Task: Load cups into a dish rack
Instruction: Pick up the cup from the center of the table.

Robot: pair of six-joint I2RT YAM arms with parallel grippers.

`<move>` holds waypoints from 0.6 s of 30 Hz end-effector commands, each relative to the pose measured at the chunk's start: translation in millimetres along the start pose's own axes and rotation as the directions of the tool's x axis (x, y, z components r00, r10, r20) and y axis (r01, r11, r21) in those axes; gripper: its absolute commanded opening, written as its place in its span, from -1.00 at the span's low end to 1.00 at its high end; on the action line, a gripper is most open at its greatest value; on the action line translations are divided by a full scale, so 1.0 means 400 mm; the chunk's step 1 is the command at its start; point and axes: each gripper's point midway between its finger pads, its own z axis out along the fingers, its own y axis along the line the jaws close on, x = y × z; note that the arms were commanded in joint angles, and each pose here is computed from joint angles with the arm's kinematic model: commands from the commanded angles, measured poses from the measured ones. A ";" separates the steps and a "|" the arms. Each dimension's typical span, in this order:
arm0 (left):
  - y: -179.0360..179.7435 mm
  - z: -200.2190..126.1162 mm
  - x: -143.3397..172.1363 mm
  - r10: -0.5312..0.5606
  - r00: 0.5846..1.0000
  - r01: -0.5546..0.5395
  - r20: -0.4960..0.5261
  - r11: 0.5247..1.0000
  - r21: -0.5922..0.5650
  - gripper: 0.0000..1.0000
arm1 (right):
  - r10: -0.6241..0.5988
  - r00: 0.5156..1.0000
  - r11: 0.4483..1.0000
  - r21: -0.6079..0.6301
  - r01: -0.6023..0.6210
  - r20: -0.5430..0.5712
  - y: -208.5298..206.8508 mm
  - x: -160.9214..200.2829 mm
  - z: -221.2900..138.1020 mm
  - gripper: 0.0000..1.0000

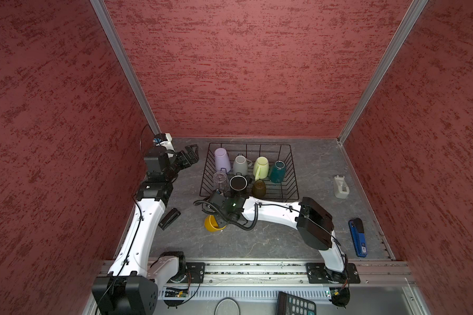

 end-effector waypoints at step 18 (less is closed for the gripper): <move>-0.098 -0.045 -0.048 -0.002 0.993 -0.024 0.114 0.974 0.224 1.00 | 0.018 0.932 0.931 -0.345 0.116 0.363 -0.002 -0.104 -0.472 -1.00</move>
